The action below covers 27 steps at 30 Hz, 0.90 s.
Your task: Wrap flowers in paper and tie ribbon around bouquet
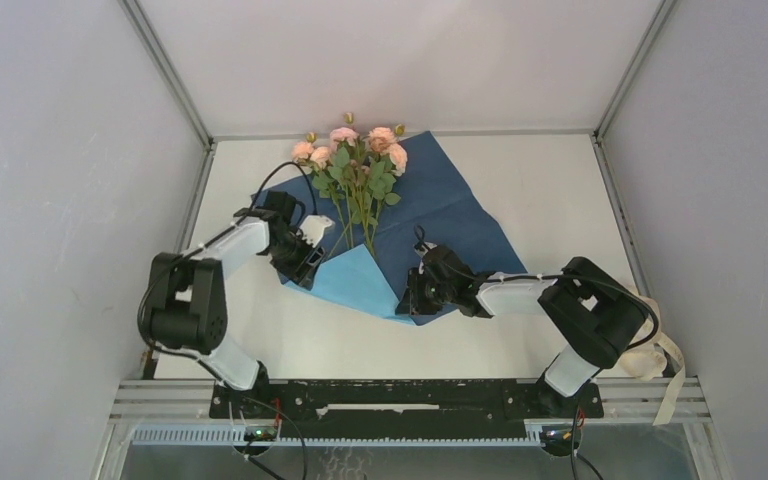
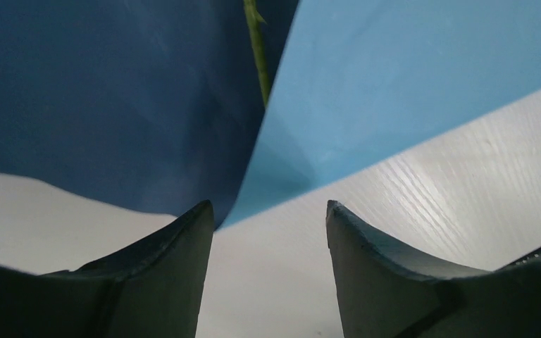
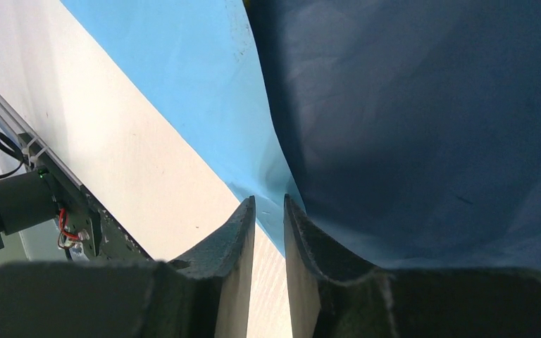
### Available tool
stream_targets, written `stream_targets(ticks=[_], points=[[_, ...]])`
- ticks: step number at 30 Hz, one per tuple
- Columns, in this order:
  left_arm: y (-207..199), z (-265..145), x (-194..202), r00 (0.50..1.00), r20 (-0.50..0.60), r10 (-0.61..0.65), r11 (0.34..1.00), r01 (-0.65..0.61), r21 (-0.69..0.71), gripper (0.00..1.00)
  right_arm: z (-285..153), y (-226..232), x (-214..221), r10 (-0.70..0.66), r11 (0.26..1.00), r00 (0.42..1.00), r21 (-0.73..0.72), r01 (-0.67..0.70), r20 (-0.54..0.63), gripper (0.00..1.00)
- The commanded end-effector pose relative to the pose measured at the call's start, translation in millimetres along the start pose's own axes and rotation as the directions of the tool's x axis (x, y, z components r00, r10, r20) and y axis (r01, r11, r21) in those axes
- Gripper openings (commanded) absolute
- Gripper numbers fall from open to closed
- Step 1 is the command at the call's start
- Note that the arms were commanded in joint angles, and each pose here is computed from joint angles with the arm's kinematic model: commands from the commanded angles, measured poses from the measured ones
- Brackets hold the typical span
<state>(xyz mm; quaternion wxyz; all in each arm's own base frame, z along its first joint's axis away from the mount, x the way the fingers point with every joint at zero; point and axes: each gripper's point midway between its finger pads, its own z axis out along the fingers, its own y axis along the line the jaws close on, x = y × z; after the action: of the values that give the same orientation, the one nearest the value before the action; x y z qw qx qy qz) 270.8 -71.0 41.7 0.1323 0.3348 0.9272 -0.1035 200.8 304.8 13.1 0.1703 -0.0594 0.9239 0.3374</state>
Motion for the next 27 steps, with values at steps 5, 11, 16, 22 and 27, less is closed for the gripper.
stream_targets(ticks=[5, 11, 16, 22, 27], points=[[8.4, 22.4, -5.9, 0.996, -0.057, -0.062, 0.998, 0.062, 0.003, 0.47, -13.4, -22.1, 11.4, -0.047, 0.994, 0.998, 0.093, 0.050, -0.032, 0.33], [-11.3, 22.1, 4.1, 0.996, -0.068, -0.051, 0.995, 0.056, 0.077, 0.26, -32.3, -21.0, -1.6, -0.100, 0.988, 0.995, 0.117, 0.099, 0.006, 0.45], [-19.6, 20.8, 12.6, 0.996, -0.077, -0.047, 0.994, 0.055, 0.097, 0.23, -26.3, -21.5, 4.2, -0.114, 0.990, 0.993, 0.076, 0.117, -0.038, 0.54], [-24.4, 19.9, 18.9, 0.995, -0.081, -0.061, 0.992, 0.069, 0.102, 0.16, -10.8, 0.0, 14.8, -0.118, 0.990, 0.988, -0.095, 0.108, -0.103, 0.45], [-33.2, 20.9, 29.4, 0.994, -0.086, -0.061, 0.991, 0.070, 0.111, 0.01, -16.0, -1.0, 20.5, -0.105, 0.990, 0.985, -0.111, 0.090, -0.135, 0.16]])
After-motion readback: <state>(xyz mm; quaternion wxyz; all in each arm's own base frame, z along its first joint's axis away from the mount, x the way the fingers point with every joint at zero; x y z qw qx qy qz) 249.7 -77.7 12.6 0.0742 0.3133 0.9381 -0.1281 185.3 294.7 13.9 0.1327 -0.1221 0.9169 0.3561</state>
